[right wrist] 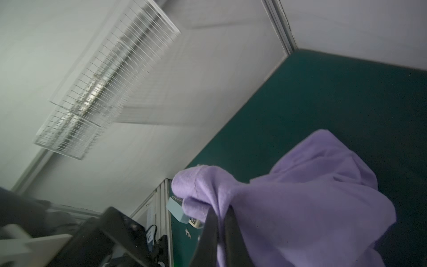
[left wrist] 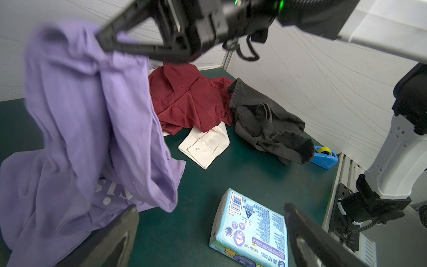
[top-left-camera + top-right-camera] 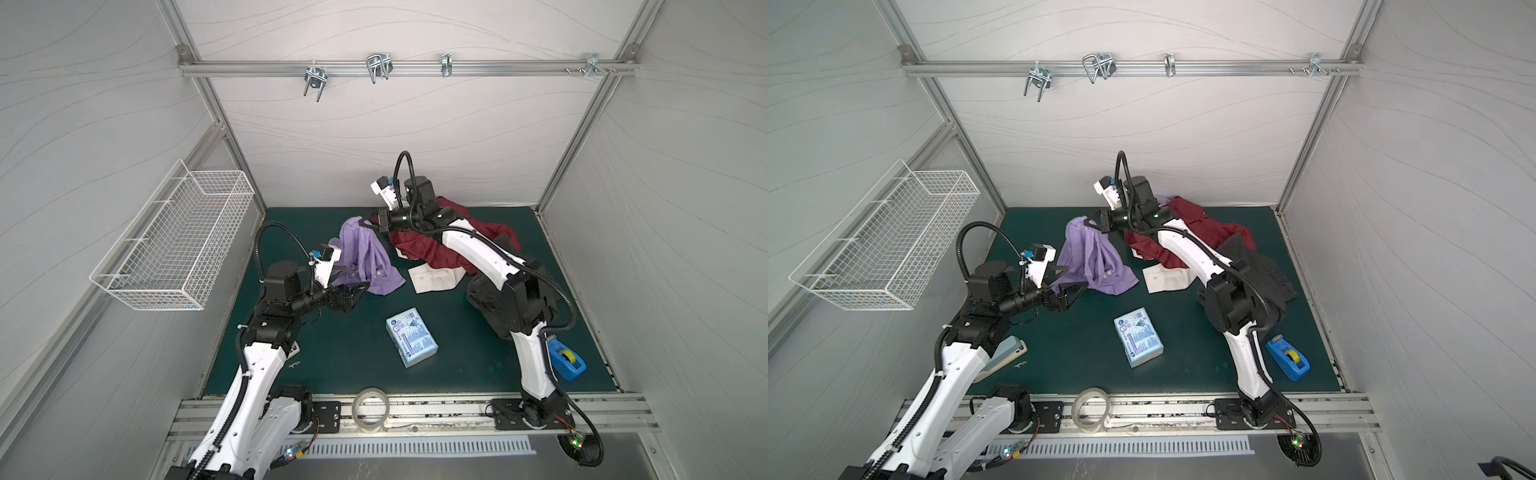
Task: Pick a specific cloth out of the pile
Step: 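Lower the lavender shirt onto the table near the left gripper and release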
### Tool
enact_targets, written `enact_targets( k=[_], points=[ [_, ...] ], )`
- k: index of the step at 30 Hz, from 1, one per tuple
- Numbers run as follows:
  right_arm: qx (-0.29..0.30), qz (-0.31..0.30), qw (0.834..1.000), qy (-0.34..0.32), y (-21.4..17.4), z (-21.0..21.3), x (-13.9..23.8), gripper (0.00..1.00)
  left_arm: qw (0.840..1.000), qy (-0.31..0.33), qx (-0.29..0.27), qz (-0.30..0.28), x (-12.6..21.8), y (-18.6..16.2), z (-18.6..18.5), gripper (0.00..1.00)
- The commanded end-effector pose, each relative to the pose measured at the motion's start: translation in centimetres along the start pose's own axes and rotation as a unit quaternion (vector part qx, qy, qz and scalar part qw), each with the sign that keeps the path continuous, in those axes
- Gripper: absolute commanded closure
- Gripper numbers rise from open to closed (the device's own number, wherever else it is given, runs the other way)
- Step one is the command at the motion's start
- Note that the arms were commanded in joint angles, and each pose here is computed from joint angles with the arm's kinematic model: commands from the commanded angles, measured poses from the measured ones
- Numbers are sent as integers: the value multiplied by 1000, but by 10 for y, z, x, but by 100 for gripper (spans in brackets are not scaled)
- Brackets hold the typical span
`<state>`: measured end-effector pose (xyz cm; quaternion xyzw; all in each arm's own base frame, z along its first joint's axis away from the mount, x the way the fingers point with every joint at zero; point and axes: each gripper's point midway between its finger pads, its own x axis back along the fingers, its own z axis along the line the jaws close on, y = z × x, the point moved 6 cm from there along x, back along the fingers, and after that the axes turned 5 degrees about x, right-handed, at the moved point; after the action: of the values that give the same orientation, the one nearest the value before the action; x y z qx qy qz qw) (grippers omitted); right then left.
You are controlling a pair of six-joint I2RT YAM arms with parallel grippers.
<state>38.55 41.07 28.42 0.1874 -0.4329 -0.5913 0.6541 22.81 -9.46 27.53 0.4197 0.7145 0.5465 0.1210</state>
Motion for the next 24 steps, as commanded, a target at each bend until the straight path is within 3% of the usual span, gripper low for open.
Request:
enact_targets(
  k=[1,9,11,15,24],
  points=[
    [-14,62,998,-30,-37,-26,-10,100,999,-11,-24,-18,0,10,-4,1],
    [-11,130,982,-135,-88,-74,-32,100,1000,-7,-17,-9,-4,9,1,1],
    [-11,148,978,-147,-100,-83,-39,88,1000,-7,-17,-8,-5,8,1,1],
    [-25,176,970,-168,-120,-99,-51,80,1000,-5,-16,-5,-6,7,3,1],
    [-112,205,961,-147,-159,-119,-84,79,1000,0,-20,-3,-7,5,4,1]
  ],
)
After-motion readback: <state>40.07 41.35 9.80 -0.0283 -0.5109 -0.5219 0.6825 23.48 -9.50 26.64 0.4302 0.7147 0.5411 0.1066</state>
